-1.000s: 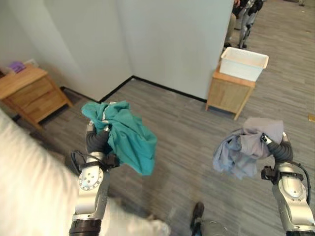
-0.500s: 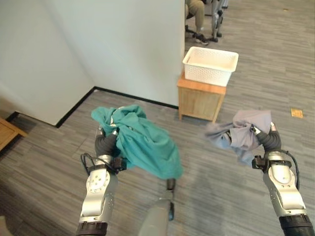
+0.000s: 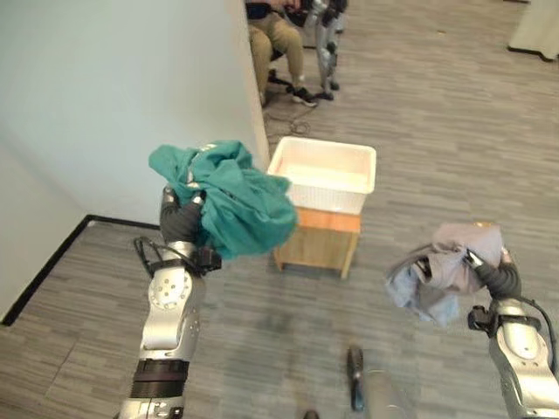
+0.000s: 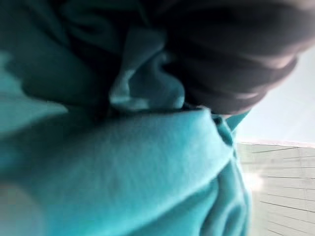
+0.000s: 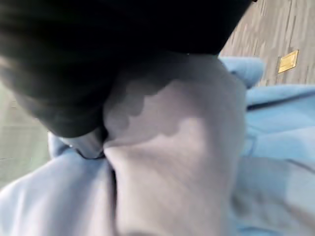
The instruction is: Pick up bed clothes into laundry basket.
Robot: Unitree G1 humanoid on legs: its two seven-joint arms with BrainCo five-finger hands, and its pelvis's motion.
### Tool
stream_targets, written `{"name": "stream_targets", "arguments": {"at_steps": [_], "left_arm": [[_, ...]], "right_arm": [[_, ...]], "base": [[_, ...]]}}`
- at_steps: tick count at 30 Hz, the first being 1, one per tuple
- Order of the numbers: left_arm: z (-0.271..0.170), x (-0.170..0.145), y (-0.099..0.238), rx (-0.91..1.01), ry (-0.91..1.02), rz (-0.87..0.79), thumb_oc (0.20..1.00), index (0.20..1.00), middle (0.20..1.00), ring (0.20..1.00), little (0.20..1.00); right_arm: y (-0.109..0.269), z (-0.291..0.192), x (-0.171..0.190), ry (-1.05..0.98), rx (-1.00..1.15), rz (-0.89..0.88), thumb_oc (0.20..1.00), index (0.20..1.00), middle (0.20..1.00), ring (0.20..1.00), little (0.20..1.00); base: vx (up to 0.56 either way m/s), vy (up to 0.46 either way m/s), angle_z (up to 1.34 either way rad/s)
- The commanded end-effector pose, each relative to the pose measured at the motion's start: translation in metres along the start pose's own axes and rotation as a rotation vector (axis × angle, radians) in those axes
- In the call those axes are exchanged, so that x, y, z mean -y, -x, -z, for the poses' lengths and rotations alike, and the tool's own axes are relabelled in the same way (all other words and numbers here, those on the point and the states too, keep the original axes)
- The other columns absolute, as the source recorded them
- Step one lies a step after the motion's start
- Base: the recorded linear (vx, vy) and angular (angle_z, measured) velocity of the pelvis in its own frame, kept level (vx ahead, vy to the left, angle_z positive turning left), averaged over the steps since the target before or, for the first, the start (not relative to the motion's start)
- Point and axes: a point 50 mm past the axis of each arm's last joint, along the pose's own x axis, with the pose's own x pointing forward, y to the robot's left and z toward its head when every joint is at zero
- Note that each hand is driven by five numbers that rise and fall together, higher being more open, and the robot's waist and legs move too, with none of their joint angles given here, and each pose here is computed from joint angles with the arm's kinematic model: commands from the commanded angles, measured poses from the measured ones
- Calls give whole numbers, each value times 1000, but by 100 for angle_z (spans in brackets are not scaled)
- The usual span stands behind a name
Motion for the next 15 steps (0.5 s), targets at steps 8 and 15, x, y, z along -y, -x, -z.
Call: {"name": "stream_targets", "arguments": {"at_steps": [8,15], "left_arm": [[-7,-5,18,50,26,36,200,200,200,200,200],[6,6,21,-14,52,88,200,200,200,200,200]], "right_arm": [[-29,-64,2,-64,309,-9,200,200,200,200,200],[-51,-93,28,48,407,53,200,200,200,200,200]], "base": [[178,-97,53],[23,5,73]]}}
